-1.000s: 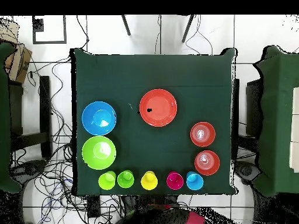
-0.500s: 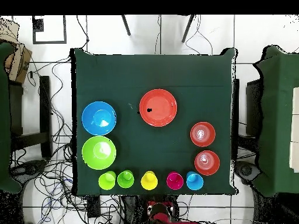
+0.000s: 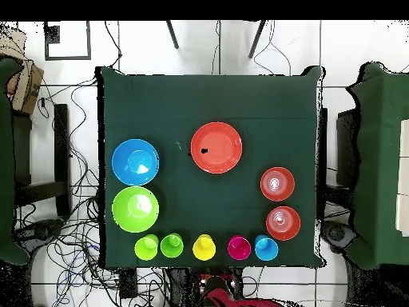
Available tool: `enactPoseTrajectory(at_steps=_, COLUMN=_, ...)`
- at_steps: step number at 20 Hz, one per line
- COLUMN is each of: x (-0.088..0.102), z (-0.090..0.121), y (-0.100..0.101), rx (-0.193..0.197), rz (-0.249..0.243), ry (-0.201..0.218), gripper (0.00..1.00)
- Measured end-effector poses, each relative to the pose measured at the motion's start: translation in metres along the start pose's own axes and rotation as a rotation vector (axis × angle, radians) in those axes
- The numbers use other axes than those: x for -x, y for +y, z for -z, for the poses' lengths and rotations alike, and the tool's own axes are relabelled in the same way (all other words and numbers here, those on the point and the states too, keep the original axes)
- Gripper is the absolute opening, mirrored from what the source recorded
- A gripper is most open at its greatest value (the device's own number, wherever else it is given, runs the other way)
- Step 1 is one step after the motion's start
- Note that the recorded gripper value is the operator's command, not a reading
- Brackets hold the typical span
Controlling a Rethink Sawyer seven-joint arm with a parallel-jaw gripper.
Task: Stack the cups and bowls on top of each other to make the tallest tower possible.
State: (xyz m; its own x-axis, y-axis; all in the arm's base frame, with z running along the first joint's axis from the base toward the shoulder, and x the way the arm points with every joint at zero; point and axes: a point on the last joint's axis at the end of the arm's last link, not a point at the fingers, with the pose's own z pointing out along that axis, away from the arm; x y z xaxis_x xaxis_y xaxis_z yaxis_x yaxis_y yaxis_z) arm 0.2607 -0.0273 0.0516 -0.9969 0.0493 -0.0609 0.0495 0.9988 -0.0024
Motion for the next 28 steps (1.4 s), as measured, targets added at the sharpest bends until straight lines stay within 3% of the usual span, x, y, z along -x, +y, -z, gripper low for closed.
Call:
enactPoseTrajectory(at_steps=11, x=0.000, z=-0.030, y=0.000, rx=0.004, rz=0.019, ry=0.024, gripper=1.00)
enactPoseTrajectory(at_steps=21, x=-0.004, z=-0.064, y=0.000, rx=0.017, rz=-0.002, ry=0.009, gripper=1.00)
enactPoseTrajectory(at_steps=28, x=-0.007, z=-0.076, y=0.000, rx=0.027, rz=0.000, ry=0.002, gripper=1.00)
